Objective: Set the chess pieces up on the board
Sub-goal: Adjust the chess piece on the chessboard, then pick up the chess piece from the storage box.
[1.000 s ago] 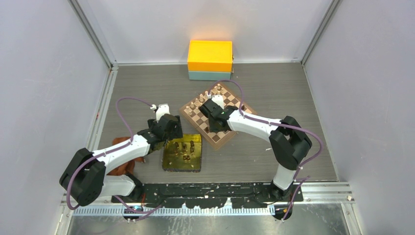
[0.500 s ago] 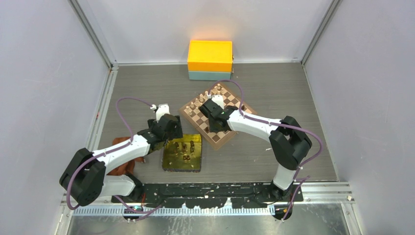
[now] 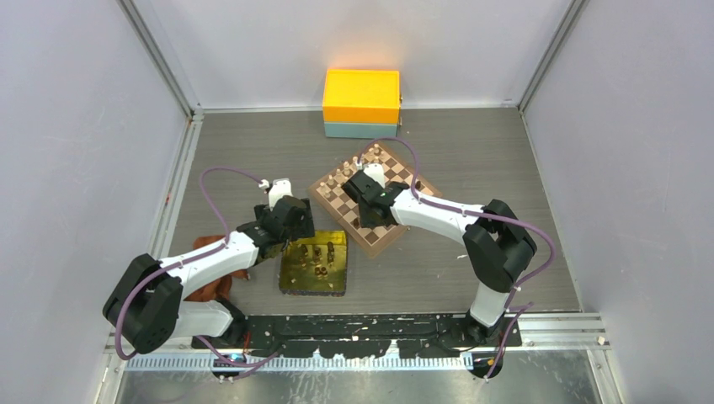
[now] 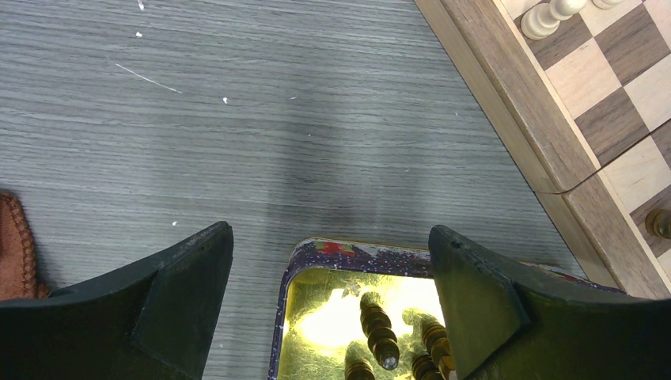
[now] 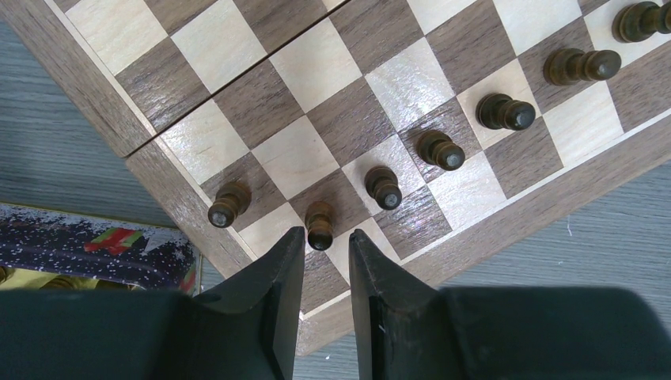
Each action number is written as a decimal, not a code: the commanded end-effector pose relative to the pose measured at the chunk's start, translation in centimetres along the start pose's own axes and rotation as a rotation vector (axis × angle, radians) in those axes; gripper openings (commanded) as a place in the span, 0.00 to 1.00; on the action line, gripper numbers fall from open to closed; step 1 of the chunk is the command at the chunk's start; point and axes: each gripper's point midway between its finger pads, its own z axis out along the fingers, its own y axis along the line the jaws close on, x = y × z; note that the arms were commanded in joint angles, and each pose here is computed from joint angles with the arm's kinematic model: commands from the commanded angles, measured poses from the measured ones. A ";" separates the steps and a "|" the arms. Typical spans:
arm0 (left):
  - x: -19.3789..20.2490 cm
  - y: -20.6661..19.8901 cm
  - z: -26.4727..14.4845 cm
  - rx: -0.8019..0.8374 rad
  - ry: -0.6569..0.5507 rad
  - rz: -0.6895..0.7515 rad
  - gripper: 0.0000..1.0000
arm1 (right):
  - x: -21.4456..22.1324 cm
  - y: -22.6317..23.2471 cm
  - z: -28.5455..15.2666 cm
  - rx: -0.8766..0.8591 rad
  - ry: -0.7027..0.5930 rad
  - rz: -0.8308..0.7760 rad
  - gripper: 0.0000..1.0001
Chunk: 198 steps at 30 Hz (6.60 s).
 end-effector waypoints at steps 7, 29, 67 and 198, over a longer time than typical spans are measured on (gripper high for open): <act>-1.4 -0.8 -0.1 0.017 -0.042 -0.032 0.94 | -2.7 1.1 -2.2 -0.040 -0.075 0.004 0.33; -1.5 -0.7 -0.2 0.015 -0.047 -0.035 0.94 | -3.7 4.1 -1.9 -0.084 -0.071 -0.035 0.33; -1.1 -0.3 -0.1 0.007 -0.047 -0.037 0.94 | -2.8 5.4 -0.2 -0.096 -0.039 -0.047 0.14; -6.5 6.6 -7.7 -0.093 -0.377 -0.390 0.94 | -2.6 15.0 -7.7 -0.323 -0.106 -0.218 0.32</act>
